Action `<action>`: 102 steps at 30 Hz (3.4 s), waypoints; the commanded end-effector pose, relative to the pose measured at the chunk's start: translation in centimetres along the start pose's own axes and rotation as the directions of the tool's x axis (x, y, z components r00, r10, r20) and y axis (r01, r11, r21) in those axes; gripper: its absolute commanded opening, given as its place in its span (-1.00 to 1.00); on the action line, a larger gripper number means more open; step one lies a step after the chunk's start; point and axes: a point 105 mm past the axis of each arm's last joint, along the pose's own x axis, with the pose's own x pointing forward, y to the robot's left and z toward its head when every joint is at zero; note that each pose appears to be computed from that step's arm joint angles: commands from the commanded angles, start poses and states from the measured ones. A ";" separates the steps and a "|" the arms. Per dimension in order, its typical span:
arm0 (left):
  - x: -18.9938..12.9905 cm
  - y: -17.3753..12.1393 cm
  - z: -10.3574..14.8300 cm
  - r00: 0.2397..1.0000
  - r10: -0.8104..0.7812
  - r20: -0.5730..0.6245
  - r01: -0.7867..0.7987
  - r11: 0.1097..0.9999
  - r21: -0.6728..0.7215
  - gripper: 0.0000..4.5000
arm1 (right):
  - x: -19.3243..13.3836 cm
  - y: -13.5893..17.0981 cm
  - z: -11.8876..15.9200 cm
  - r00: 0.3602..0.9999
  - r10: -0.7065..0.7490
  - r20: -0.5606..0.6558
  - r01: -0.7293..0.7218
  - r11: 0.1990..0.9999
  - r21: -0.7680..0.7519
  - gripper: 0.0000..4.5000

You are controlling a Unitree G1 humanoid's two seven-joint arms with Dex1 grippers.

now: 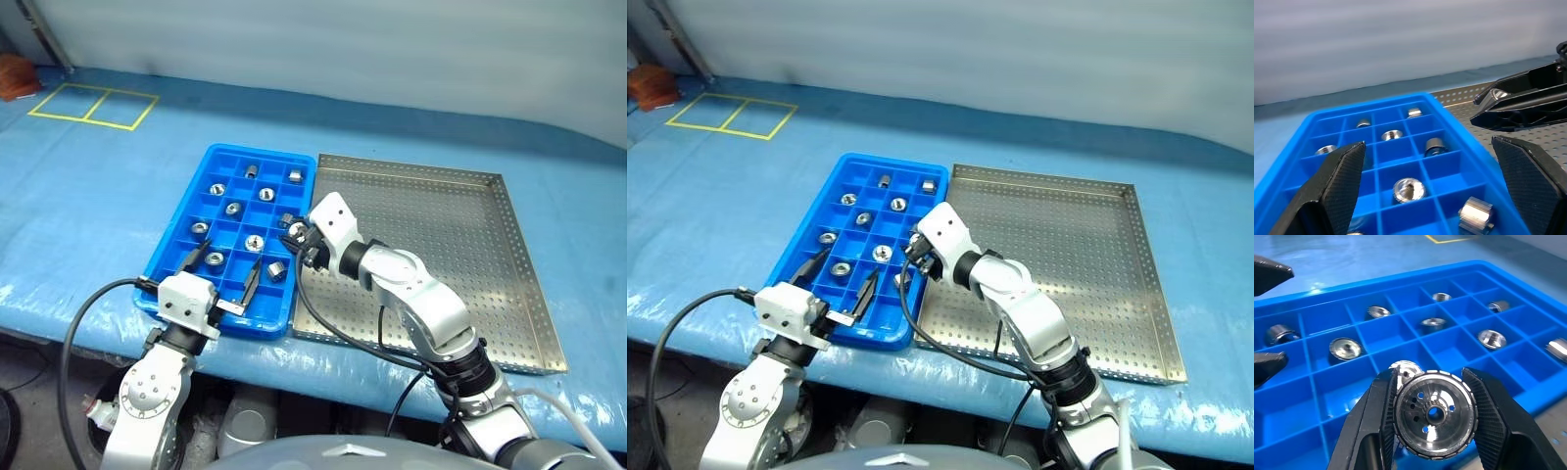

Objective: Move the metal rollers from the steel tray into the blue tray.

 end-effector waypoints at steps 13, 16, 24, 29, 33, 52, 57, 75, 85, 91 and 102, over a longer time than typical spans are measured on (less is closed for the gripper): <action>-1.6 -0.7 1.0 0.995 -0.089 0.044 0.091 0.994 -0.060 1.00 | 0.4 3.7 -1.4 0.984 0.176 0.000 -0.176 0.984 0.032 -0.23; -1.7 -0.8 1.0 0.993 -0.108 0.043 0.110 0.992 -0.066 1.00 | 0.3 3.4 -1.8 0.987 0.163 -0.012 -0.162 0.986 0.045 -0.23; -1.9 -1.3 0.6 0.984 -0.177 0.032 0.179 0.980 -0.084 1.00 | -1.1 2.7 -2.9 0.989 0.138 -0.055 -0.134 0.989 0.063 -0.23; -1.7 -1.4 0.2 0.980 -0.199 0.028 0.201 0.976 -0.089 1.00 | -2.0 2.4 -3.1 0.989 0.132 -0.072 -0.128 0.990 0.064 -0.23; -1.6 -1.4 -0.3 0.975 -0.221 0.026 0.223 0.970 -0.093 1.00 | -2.3 2.2 -3.2 0.990 0.118 -0.080 -0.112 0.991 0.073 0.21; 0.0 -1.9 0.0 0.942 -0.330 0.064 0.334 0.940 -0.068 1.00 | -4.2 0.3 -1.3 1.000 -0.017 -0.001 0.017 0.999 0.044 1.00; 0.4 -2.2 0.2 0.935 -0.347 0.066 0.352 0.934 -0.067 1.00 | -4.4 0.4 -1.4 1.000 -0.030 -0.004 0.030 0.998 0.048 1.00; 1.0 -2.9 1.1 0.933 -0.353 0.067 0.357 0.933 -0.044 1.00 | -4.4 0.4 -1.8 0.999 -0.031 -0.016 0.032 0.998 0.059 1.00; 1.1 -3.1 1.2 0.927 -0.370 0.066 0.373 0.927 -0.045 1.00 | -4.4 0.5 -2.0 0.999 -0.031 -0.019 0.032 0.998 0.062 1.00; 1.1 -3.2 1.2 0.924 -0.376 0.065 0.379 0.924 -0.046 1.00 | -4.3 0.6 -2.0 0.999 -0.029 -0.020 0.031 0.998 0.062 1.00; 0.9 -3.3 1.1 0.922 -0.383 0.062 0.386 0.921 -0.052 1.00 | -4.3 0.7 -2.0 0.999 -0.026 -0.020 0.027 0.998 0.060 1.00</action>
